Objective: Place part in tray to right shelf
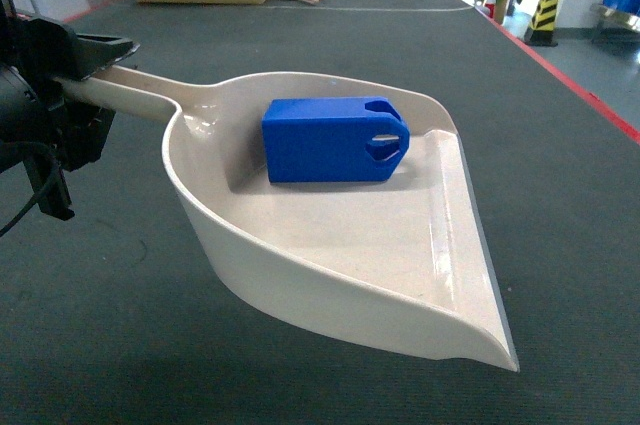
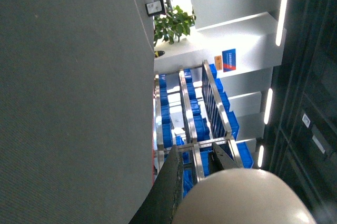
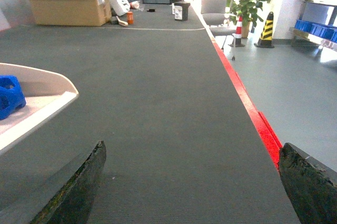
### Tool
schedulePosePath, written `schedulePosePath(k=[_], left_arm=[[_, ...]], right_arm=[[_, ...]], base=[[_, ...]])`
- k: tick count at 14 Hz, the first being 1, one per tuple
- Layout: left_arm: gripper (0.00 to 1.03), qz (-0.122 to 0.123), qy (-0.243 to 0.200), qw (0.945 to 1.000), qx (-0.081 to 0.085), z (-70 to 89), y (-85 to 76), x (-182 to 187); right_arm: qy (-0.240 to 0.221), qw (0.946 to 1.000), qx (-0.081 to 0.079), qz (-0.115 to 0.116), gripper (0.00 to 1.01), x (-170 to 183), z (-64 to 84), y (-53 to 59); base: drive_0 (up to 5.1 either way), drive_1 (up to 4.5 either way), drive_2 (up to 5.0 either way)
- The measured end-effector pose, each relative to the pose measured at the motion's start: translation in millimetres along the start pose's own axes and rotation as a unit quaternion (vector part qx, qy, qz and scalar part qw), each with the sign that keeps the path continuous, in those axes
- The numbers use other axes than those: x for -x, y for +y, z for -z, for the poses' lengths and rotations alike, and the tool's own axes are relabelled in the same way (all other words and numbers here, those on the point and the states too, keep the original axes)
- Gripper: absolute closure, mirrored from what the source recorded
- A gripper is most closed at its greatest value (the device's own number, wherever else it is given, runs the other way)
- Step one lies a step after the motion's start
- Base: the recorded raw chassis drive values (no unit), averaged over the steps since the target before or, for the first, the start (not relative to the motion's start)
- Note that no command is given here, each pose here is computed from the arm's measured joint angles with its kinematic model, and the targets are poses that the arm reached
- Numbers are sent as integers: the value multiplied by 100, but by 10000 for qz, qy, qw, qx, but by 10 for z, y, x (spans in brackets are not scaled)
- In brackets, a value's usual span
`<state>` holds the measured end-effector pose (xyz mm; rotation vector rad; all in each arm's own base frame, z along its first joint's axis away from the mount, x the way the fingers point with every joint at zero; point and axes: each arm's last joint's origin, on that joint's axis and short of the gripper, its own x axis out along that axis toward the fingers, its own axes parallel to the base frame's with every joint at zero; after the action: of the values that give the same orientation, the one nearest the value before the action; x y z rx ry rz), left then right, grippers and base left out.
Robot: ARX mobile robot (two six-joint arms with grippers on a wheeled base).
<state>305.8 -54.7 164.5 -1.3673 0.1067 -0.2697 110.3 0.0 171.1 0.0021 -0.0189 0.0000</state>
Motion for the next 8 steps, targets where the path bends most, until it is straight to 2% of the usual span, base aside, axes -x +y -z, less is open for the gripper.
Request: schedulePosePath(k=[8], left_arm=[[91, -6, 1, 10000, -3, 0, 1, 0]], right_arm=[[0, 10000, 0, 2, 3, 0, 0, 0]], base=[[476, -373, -75]])
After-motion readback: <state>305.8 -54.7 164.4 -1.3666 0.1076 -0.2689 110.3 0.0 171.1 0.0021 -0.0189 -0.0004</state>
